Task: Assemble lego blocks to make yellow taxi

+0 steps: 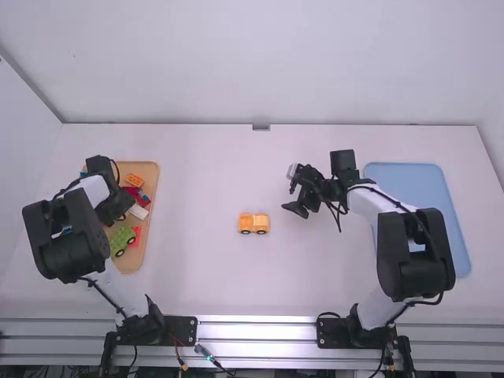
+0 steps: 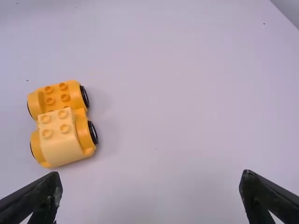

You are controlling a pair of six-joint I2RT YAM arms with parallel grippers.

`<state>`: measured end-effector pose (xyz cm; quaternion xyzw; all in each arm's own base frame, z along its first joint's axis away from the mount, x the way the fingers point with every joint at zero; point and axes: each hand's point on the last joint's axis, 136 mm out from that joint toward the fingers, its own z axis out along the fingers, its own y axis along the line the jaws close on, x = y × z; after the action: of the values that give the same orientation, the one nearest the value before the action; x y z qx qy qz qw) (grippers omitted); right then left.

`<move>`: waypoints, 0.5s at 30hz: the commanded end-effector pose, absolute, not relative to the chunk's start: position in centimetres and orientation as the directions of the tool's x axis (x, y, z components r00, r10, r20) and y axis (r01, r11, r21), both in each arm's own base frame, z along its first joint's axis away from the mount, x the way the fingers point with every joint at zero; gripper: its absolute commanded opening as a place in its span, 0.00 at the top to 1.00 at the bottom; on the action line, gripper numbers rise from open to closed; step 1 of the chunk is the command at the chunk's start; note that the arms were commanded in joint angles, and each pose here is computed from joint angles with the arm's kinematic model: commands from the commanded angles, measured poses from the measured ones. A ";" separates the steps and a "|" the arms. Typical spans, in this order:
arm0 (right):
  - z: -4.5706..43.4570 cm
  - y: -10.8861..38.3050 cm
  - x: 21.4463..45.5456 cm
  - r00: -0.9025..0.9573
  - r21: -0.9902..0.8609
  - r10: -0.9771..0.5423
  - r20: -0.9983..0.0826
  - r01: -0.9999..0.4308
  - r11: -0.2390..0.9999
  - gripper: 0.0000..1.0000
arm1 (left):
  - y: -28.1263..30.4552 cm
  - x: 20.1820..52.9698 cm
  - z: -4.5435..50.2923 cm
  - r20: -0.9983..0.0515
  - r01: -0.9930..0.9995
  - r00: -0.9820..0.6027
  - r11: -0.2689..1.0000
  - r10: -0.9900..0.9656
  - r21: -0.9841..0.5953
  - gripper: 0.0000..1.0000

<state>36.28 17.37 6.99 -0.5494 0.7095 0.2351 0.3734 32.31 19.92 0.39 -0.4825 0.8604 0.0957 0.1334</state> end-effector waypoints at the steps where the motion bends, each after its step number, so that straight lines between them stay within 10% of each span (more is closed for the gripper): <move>1: 7.7 17.4 35.9 -0.111 -0.081 -0.597 -0.794 -0.955 0.286 0.01 | 20.0 32.1 0.3 -0.318 -0.854 -0.503 0.518 -0.804 0.040 0.41; 15: 7.7 17.4 35.9 -0.114 -0.079 -0.598 -0.794 -0.955 0.286 0.01 | 19.9 31.9 -0.7 -0.335 -0.855 -0.496 0.518 -0.801 0.028 0.46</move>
<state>36.21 17.37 6.95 -0.5484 0.7108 0.2365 0.3717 32.72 20.12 -0.16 -0.4814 0.8577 0.0947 0.1537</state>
